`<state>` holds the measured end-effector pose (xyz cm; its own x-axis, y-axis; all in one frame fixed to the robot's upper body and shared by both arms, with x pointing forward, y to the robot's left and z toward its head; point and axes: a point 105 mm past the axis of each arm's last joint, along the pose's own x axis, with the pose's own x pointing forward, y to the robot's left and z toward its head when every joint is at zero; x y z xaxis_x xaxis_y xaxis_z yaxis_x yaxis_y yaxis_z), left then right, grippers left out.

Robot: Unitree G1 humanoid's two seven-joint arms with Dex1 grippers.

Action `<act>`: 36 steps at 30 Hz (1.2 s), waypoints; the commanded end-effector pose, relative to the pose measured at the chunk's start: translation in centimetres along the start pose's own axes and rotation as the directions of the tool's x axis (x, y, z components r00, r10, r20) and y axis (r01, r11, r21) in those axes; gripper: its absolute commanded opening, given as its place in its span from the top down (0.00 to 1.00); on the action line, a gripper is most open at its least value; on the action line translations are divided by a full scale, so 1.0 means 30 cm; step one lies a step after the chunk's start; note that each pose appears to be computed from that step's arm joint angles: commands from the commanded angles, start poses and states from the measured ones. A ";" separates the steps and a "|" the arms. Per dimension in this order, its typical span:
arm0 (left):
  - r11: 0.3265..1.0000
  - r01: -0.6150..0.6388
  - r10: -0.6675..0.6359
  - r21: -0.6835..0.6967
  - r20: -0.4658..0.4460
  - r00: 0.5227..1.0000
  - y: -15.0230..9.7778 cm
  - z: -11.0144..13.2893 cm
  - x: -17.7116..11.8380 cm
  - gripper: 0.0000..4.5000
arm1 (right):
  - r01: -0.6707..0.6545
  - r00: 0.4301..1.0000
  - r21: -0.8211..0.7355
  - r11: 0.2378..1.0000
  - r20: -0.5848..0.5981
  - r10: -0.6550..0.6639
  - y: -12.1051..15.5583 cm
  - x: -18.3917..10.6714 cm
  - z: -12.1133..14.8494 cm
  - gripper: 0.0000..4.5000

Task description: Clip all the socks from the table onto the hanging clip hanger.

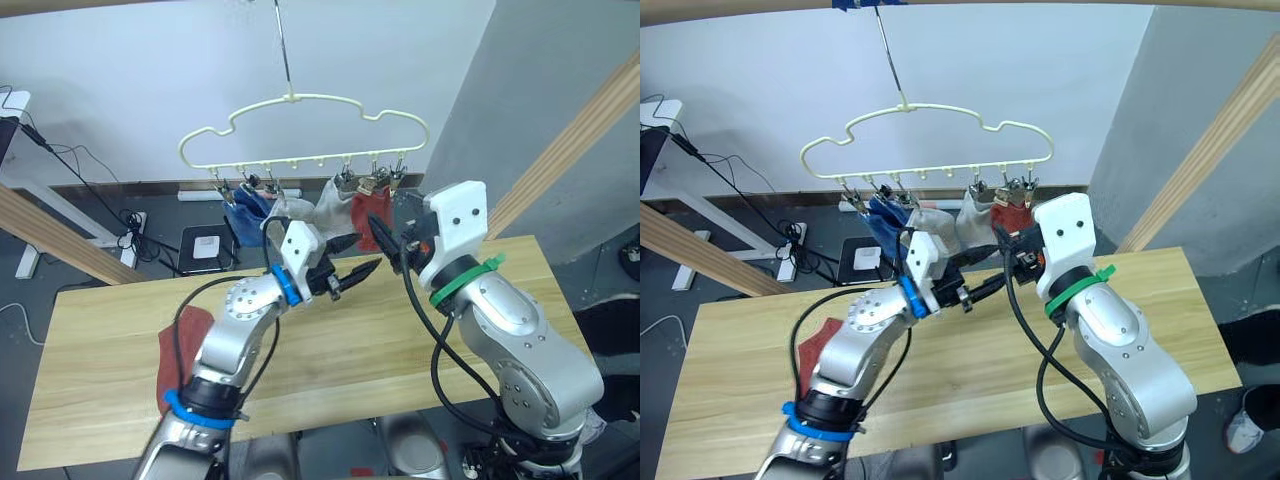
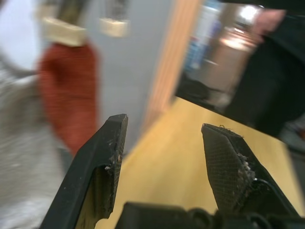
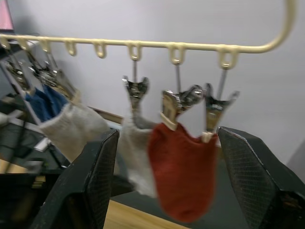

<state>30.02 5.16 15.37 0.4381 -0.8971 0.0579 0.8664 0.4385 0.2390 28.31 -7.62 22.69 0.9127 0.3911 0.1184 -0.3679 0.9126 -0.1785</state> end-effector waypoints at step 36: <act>0.995 0.066 -0.069 0.081 0.030 0.997 0.047 0.245 -0.104 0.38 | 0.158 0.987 0.019 0.987 0.037 -0.159 -0.072 0.160 -0.024 0.43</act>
<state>28.68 8.29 21.39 0.3892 -0.9206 0.0329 0.8787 0.3817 0.2866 33.75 -7.72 21.55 0.9606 0.2527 0.1162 -0.2358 0.9615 -0.1412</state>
